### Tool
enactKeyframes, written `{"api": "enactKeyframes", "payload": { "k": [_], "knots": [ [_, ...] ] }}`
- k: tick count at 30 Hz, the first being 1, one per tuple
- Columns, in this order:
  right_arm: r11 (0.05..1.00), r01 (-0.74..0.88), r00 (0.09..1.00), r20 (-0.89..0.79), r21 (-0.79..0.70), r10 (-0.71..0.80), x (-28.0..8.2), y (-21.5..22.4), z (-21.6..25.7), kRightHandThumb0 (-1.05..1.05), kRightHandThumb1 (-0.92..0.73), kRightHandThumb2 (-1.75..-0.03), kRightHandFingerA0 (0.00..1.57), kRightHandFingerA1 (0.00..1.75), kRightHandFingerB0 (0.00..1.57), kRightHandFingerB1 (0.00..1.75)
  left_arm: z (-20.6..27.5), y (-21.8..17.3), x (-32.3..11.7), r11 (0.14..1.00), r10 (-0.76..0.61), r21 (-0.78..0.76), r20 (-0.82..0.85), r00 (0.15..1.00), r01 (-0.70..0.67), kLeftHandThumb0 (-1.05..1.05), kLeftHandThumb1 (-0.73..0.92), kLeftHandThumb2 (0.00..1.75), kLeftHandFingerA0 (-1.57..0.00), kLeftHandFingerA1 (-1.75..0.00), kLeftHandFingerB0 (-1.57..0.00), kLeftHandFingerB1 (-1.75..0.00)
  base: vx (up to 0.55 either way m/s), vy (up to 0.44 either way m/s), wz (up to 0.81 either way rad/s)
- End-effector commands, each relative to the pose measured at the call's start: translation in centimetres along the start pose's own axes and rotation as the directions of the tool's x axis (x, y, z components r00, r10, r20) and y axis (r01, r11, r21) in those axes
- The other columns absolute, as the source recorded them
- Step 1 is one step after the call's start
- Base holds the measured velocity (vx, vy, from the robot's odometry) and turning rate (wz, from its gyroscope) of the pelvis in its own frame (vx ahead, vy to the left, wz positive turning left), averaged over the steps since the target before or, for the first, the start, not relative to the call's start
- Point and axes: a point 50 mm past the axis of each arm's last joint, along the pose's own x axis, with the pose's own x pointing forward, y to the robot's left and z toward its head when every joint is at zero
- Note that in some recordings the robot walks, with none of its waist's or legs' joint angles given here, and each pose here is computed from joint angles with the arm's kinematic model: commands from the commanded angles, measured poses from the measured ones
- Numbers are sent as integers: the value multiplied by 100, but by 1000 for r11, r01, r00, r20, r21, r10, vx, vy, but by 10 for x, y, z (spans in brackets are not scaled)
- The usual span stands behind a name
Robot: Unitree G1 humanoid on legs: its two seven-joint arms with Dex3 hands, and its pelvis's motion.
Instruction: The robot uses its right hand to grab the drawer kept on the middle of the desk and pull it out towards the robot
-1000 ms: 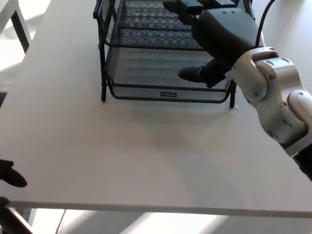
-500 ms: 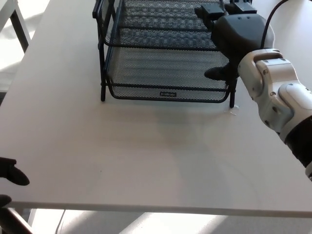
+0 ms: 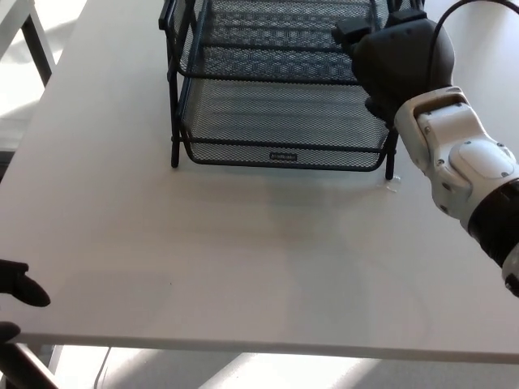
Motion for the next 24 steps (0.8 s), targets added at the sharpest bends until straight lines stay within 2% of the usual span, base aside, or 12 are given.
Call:
{"api": "enactKeyframes", "payload": {
  "k": [1,3,6,8,10,14,20,24],
  "knots": [
    [939,327,930,215,-108,-300,-7,-9,-11,-37,-50,-59,99,150,77,50,1,3,2,999,-25,33,13,1000,24,-30,57,57,-80,-92,-82,-61,0,0,0],
    [938,331,928,217,-102,-304,-8,-7,-9,-40,-51,-60,98,156,85,53,0,4,2,999,-22,33,12,1000,22,-30,57,57,-80,-91,-82,-61,0,0,0],
    [931,348,919,233,-109,-317,-9,-7,-8,-38,-53,-56,95,149,92,58,0,4,1,999,-20,33,14,1000,20,-30,57,57,-80,-90,-82,-60,0,0,0],
    [927,367,909,242,-83,-338,-10,-6,-7,-36,-53,-57,90,153,96,69,1,5,1,999,-18,39,22,1000,17,-28,56,57,-81,-87,-83,-59,0,0,0],
    [928,364,909,244,-73,-338,-10,-6,-6,-36,-53,-58,89,147,94,71,1,5,1,999,-19,38,21,1000,18,-29,56,57,-81,-88,-83,-59,0,0,0],
    [929,365,909,238,-54,-343,-11,-5,-6,-39,-54,-56,87,154,92,76,1,5,2,999,-15,35,21,1000,15,-30,56,57,-81,-93,-83,-61,0,0,0],
    [915,400,894,237,-46,-379,-13,-5,-9,-41,-52,-56,92,151,94,73,0,5,2,999,-13,34,26,1000,12,-28,55,57,-81,-93,-83,-61,0,0,0],
    [909,414,890,227,-42,-395,-14,-3,-8,-43,-52,-56,92,156,96,73,0,3,0,999,-22,34,17,1000,21,-28,56,57,-81,-92,-83,-61,0,0,0]
  ]
}}
